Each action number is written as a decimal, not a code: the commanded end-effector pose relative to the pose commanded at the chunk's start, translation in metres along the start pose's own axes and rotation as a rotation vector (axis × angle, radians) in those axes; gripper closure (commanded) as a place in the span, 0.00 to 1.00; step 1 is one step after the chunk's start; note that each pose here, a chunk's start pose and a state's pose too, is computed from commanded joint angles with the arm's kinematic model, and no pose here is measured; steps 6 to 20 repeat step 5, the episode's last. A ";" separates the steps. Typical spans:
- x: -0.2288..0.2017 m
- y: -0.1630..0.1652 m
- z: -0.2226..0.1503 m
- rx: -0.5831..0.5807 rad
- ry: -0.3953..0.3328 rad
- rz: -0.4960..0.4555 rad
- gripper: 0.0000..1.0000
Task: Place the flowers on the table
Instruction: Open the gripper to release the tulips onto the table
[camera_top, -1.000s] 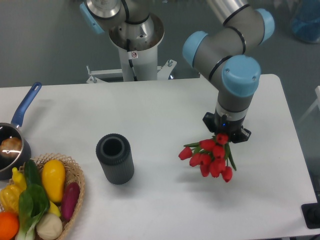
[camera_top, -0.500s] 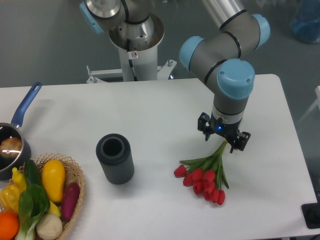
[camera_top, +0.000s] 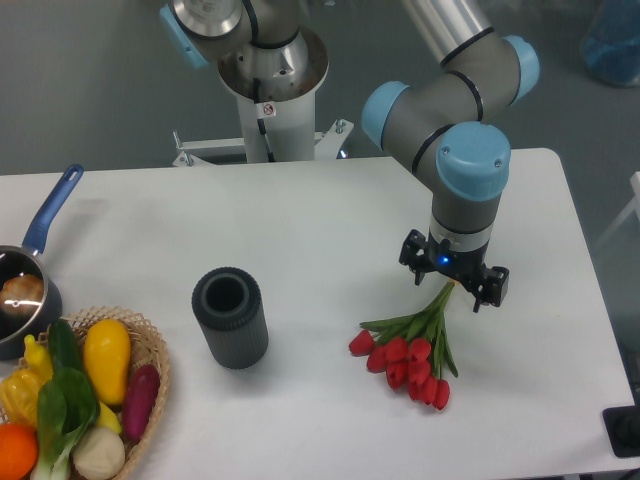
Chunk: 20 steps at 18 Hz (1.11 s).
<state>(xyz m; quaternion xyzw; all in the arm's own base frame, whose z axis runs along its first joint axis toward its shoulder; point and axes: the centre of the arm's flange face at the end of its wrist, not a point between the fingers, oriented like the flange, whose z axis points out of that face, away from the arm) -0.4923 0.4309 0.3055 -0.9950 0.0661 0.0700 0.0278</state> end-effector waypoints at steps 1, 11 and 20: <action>0.000 0.000 -0.001 0.001 -0.001 0.000 0.00; 0.000 0.000 -0.001 0.001 -0.003 0.000 0.00; 0.000 0.000 -0.001 0.001 -0.003 0.000 0.00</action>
